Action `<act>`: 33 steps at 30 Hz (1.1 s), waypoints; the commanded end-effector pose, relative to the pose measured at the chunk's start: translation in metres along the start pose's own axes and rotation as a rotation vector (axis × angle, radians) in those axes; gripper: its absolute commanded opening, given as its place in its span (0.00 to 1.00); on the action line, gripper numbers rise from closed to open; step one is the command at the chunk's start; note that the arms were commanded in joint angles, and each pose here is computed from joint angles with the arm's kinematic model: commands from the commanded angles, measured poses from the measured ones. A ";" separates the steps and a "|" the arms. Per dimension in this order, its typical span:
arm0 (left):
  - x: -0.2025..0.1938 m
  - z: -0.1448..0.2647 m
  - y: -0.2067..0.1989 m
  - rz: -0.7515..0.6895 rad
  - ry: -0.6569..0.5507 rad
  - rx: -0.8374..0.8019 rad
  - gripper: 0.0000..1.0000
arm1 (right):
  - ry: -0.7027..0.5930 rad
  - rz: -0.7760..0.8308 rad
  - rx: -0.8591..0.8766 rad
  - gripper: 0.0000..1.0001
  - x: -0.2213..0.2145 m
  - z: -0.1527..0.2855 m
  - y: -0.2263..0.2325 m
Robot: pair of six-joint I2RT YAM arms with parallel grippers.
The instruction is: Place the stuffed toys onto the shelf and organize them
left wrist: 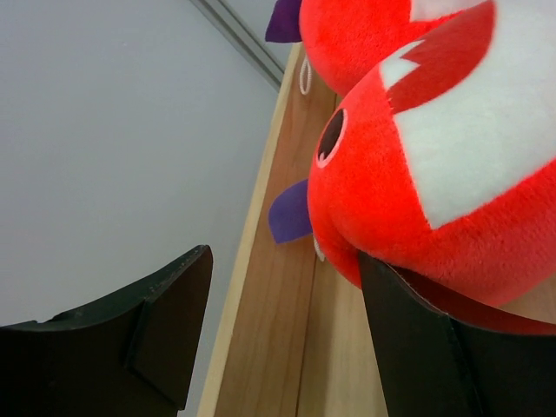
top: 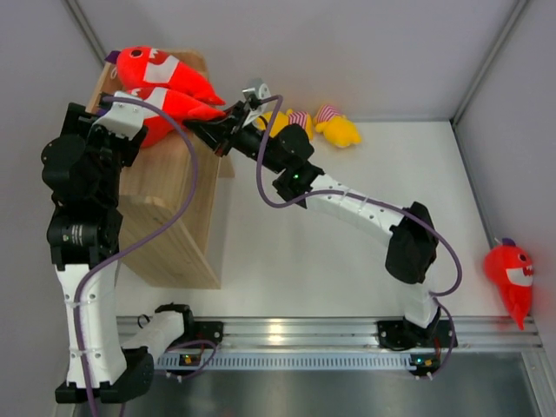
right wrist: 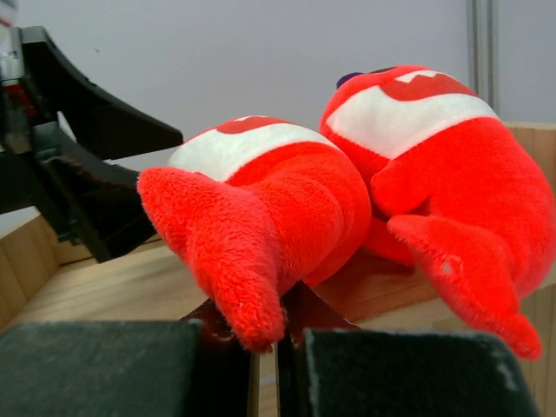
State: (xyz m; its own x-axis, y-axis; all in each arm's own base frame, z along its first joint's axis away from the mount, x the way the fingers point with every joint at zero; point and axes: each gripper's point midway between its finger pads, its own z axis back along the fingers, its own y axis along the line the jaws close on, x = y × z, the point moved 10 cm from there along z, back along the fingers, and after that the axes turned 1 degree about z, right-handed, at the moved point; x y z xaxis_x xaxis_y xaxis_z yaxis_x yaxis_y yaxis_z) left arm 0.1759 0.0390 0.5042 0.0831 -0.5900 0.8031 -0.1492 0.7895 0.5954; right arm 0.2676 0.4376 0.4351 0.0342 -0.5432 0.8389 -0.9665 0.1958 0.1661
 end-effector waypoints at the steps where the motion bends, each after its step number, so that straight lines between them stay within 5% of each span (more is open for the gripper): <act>1: -0.007 -0.030 -0.002 -0.046 0.032 0.080 0.75 | -0.163 0.077 0.081 0.00 0.037 -0.001 0.023; 9: -0.010 -0.041 -0.003 -0.032 0.029 0.114 0.77 | -0.070 0.054 0.077 0.00 0.008 -0.022 0.009; 23: -0.002 0.053 -0.006 0.072 -0.045 -0.135 0.95 | 0.040 0.001 0.040 0.01 -0.012 -0.023 -0.004; 25: 0.001 0.061 -0.005 0.094 -0.054 -0.143 0.95 | 0.048 -0.004 0.040 0.11 -0.008 -0.020 -0.004; 33: 0.005 0.062 -0.004 0.149 -0.058 -0.141 0.95 | 0.125 0.040 0.026 0.96 0.012 -0.004 -0.002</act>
State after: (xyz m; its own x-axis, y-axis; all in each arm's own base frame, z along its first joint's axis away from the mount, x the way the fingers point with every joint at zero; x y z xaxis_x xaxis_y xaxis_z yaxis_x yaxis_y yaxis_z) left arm 0.1243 0.0264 0.4980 0.0433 -0.5067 0.8610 -0.0311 0.8607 0.5081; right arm 0.2819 0.4523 0.4261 0.0459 -0.4657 0.8837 -0.9690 0.1943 0.1528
